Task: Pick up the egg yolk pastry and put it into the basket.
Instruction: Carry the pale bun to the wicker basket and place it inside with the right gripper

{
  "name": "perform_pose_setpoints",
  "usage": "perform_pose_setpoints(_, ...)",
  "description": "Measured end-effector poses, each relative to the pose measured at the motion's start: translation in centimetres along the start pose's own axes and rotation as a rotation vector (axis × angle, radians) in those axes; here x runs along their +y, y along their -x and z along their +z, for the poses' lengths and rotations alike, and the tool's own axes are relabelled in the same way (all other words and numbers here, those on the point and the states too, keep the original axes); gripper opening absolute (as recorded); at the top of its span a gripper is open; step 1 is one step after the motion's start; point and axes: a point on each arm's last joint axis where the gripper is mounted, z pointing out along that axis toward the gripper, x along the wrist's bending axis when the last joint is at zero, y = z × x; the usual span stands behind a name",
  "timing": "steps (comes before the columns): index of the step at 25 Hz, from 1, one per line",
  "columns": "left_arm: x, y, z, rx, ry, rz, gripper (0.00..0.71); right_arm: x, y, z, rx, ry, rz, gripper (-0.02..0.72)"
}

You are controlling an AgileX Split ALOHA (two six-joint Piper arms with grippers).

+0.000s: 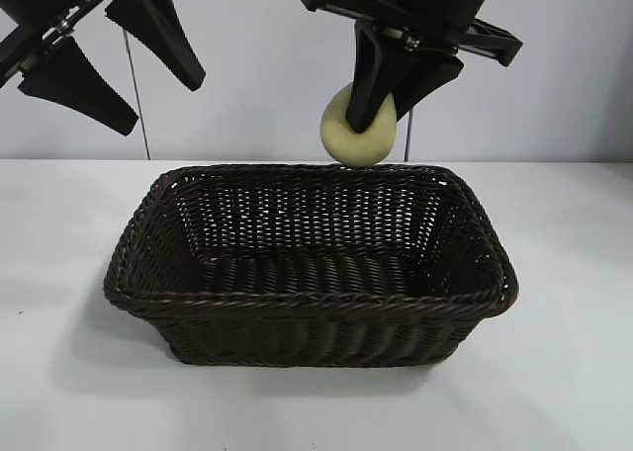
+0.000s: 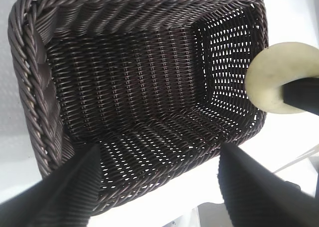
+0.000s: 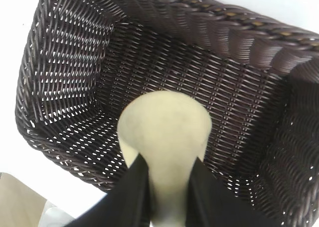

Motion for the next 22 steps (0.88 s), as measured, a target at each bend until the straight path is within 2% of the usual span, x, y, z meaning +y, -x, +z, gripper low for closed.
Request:
perform_pose_setpoints(9,0.0,0.0,0.0,0.001,0.0,0.0,0.488,-0.1,1.3,6.6,-0.008,-0.152,0.044,0.135)
perform_pose_setpoints(14,0.0,0.0,0.0,0.001,0.0,0.0,0.488,-0.3,1.6,8.2,-0.01,-0.182,0.057,0.148)
perform_pose_setpoints(16,0.0,0.0,0.0,0.001,0.0,0.0,0.488,-0.2,1.6,8.2,-0.009,-0.176,0.057,0.187)
perform_pose_setpoints(20,0.0,0.0,0.0,0.001,0.0,0.0,0.488,-0.2,1.6,8.2,-0.006,-0.176,0.06,0.338)
perform_pose_setpoints(22,0.0,0.0,0.0,0.001,0.0,0.0,0.488,-0.3,1.6,8.2,-0.005,-0.183,0.059,0.386)
